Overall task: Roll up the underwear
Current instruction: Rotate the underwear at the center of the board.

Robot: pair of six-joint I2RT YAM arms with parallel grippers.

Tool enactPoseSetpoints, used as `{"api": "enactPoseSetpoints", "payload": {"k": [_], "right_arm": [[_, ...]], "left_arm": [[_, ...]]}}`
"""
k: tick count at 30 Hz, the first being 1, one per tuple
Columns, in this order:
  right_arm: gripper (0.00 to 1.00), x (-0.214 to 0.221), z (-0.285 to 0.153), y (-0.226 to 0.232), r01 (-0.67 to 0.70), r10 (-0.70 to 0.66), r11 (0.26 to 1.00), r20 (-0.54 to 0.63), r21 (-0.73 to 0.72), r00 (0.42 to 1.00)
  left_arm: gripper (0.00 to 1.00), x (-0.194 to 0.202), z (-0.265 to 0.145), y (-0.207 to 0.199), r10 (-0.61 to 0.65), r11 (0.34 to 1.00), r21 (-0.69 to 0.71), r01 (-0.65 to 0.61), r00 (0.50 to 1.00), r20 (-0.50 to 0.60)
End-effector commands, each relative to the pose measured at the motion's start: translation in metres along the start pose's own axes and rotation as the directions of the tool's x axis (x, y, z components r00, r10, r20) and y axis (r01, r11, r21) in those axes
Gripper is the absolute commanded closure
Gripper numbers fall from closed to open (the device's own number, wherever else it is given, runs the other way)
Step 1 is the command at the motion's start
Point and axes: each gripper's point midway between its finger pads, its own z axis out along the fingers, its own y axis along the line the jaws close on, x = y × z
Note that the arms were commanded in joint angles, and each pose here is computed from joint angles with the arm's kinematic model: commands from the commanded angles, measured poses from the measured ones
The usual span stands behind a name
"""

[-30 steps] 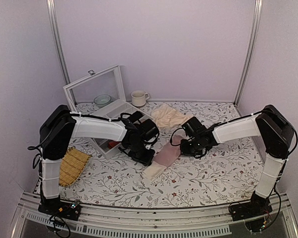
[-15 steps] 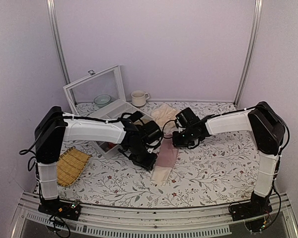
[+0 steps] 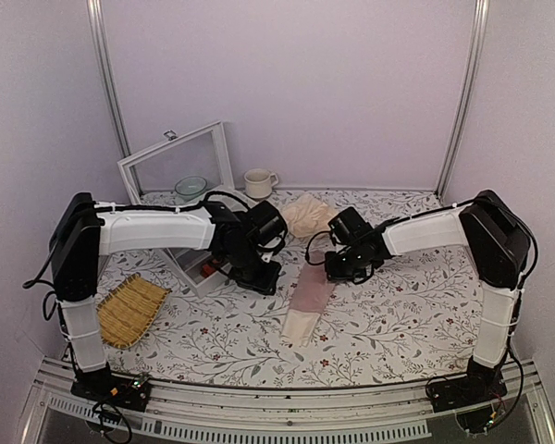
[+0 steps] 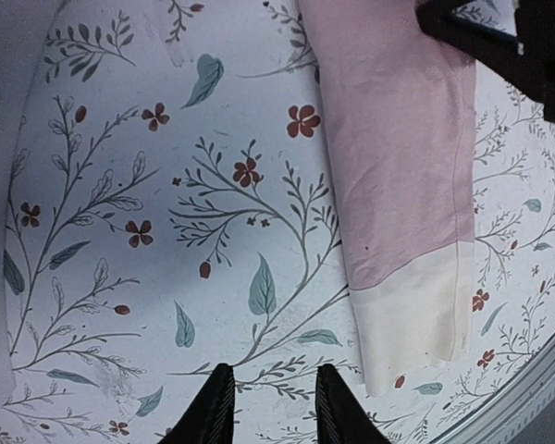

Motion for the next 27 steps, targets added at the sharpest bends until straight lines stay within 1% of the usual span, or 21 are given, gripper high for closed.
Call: {"api": "enactPoseSetpoints", "payload": {"k": [1, 3, 5, 8, 13, 16, 20, 23, 27], "right_arm": [[0.90, -0.004, -0.039, -0.014, -0.070, 0.068, 0.997, 0.053, 0.042, 0.996], [0.90, 0.001, -0.040, -0.019, -0.089, 0.086, 0.995, 0.057, 0.054, 0.995], [0.90, 0.000, -0.048, -0.012, -0.089, 0.088, 0.996, 0.073, -0.002, 0.993], [0.89, -0.008, -0.064, -0.005, -0.083, 0.088, 0.995, 0.122, -0.046, 0.989], [0.86, -0.021, -0.093, -0.004, -0.076, 0.086, 0.995, 0.185, -0.056, 0.979], [0.84, -0.019, -0.101, -0.009, -0.107, 0.115, 0.993, 0.193, -0.050, 0.975], [0.88, -0.002, -0.090, -0.021, -0.151, 0.151, 0.988, 0.150, -0.010, 0.977], [0.89, 0.010, -0.077, -0.030, -0.180, 0.175, 0.983, 0.119, 0.026, 0.977], [0.90, 0.018, -0.065, -0.039, -0.202, 0.195, 0.978, 0.104, 0.056, 0.975]], "left_arm": [[0.69, -0.017, -0.006, 0.005, -0.010, 1.000, 0.016, 0.009, 1.000, 0.028], [0.69, -0.021, -0.007, 0.008, -0.014, 1.000, 0.015, 0.013, 0.999, 0.036], [0.69, -0.025, -0.009, 0.012, -0.018, 1.000, 0.009, 0.018, 0.999, 0.044], [0.69, -0.028, -0.009, 0.015, -0.028, 1.000, 0.012, 0.027, 0.999, 0.043], [0.69, -0.031, -0.008, 0.019, -0.035, 0.999, 0.011, 0.034, 0.998, 0.045], [0.69, -0.033, -0.007, 0.020, -0.036, 0.999, 0.012, 0.035, 0.998, 0.044], [0.69, -0.035, -0.007, 0.023, -0.036, 0.999, 0.012, 0.036, 0.998, 0.044], [0.69, -0.036, -0.007, 0.024, -0.036, 0.999, 0.015, 0.036, 0.998, 0.043], [0.69, -0.036, -0.007, 0.027, -0.040, 0.999, 0.008, 0.039, 0.998, 0.042]]}}
